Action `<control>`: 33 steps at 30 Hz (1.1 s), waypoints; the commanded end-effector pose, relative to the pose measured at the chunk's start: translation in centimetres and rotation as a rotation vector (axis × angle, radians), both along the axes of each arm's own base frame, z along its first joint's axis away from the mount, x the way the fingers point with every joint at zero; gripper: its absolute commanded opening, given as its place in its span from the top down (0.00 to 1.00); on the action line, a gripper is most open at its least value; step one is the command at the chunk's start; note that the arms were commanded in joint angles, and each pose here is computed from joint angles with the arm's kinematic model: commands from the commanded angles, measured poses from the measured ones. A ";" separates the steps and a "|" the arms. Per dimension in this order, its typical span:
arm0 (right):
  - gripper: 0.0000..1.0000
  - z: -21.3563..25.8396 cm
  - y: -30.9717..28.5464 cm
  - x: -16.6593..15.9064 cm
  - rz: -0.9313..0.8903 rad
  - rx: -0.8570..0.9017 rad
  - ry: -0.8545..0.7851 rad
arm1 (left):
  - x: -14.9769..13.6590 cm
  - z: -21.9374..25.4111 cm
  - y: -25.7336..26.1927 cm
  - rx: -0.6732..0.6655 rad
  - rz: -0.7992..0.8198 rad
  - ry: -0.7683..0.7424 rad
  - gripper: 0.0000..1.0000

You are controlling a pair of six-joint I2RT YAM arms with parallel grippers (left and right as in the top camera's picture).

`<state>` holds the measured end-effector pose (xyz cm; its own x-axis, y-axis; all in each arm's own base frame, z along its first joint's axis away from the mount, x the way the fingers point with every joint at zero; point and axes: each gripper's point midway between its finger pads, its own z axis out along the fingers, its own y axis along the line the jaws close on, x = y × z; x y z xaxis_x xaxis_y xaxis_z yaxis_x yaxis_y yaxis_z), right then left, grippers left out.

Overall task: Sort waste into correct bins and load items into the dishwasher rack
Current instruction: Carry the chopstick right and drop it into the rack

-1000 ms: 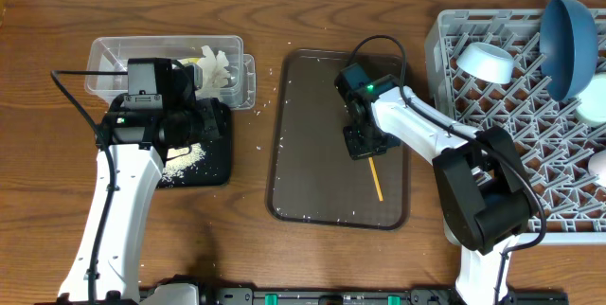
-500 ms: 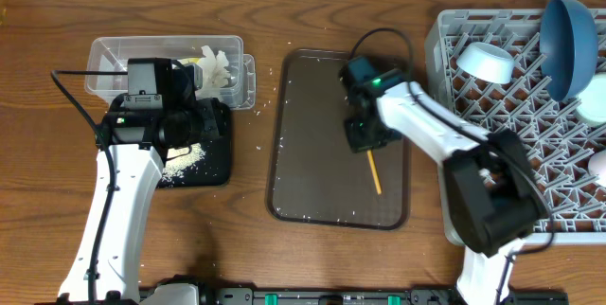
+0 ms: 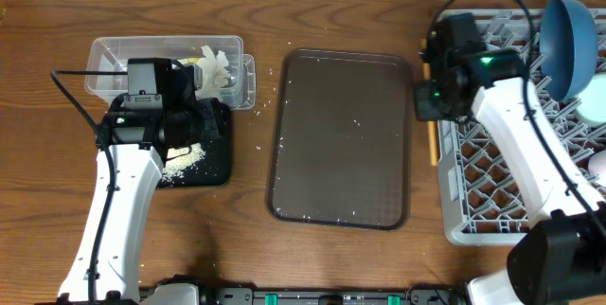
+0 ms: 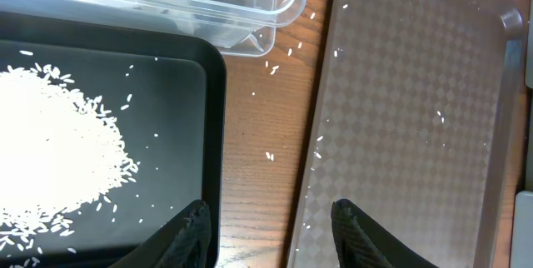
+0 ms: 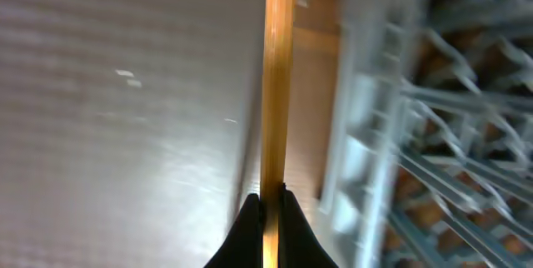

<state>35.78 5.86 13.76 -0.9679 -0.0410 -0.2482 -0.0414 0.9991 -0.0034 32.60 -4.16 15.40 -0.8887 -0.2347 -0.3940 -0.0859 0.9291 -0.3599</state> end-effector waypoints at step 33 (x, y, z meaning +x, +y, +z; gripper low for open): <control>0.64 -5.3 -6.9 -1.4 -0.103 -0.091 0.059 | 0.0 0.2 0.3 0.017 0.001 -0.008 0.50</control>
